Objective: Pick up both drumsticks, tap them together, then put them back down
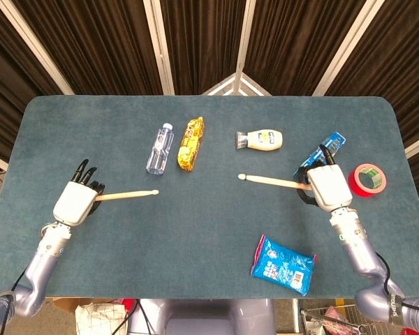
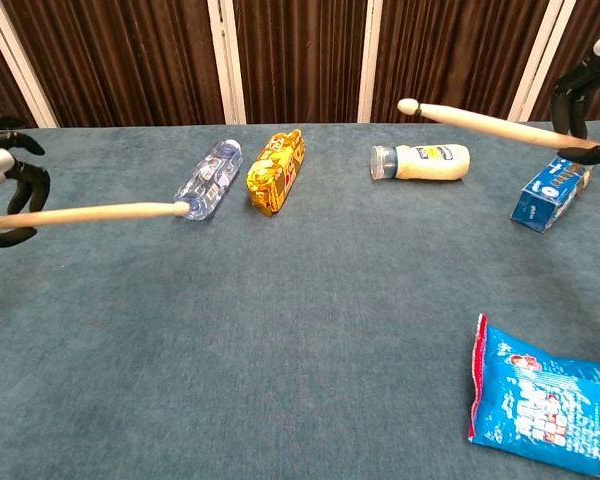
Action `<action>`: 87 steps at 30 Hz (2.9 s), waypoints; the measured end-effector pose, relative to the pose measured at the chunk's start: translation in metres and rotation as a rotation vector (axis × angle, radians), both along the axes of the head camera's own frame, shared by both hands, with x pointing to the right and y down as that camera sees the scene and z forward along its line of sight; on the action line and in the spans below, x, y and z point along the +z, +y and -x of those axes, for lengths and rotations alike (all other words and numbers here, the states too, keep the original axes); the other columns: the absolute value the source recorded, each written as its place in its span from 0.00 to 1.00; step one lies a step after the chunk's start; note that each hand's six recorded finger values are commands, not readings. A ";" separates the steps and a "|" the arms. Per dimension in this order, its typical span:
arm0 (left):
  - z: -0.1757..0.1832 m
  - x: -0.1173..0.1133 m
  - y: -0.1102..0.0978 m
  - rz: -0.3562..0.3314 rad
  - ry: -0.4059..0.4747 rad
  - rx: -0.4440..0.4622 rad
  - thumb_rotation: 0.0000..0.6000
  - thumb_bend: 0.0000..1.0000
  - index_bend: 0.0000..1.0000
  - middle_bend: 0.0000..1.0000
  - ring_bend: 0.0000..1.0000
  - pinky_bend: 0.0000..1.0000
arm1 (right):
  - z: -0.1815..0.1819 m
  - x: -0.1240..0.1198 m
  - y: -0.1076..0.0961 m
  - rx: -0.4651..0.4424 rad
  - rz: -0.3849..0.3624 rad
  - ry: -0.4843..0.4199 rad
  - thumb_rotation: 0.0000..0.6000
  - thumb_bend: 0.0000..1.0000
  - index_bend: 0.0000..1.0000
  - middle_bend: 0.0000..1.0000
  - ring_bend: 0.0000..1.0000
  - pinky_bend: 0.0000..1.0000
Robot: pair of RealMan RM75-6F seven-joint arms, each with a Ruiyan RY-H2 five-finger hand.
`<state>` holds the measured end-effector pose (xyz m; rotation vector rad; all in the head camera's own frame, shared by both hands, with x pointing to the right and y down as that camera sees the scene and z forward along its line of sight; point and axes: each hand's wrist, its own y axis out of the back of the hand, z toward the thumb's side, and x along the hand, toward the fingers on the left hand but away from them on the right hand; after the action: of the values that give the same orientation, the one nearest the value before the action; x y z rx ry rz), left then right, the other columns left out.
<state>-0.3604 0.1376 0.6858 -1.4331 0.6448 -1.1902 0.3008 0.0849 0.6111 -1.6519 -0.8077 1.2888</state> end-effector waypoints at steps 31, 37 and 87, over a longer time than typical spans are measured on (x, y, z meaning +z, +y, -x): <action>-0.120 -0.019 -0.036 0.136 0.652 0.007 1.00 0.46 0.65 0.65 0.19 0.07 | 0.054 0.004 -0.021 0.039 0.052 -0.076 1.00 0.46 0.66 0.60 0.41 0.00; -0.131 -0.017 -0.034 0.141 0.679 0.012 1.00 0.46 0.65 0.65 0.19 0.07 | 0.083 -0.001 -0.034 0.045 0.070 -0.081 1.00 0.46 0.66 0.60 0.41 0.00; -0.192 -0.038 -0.046 0.070 0.796 0.027 1.00 0.45 0.65 0.65 0.19 0.07 | 0.142 -0.055 -0.032 0.133 0.229 -0.362 1.00 0.47 0.67 0.61 0.42 0.00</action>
<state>-0.1687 0.0914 0.6475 -1.9718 1.1192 -0.5872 0.1588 0.0533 0.5561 -2.0834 -1.0283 1.2247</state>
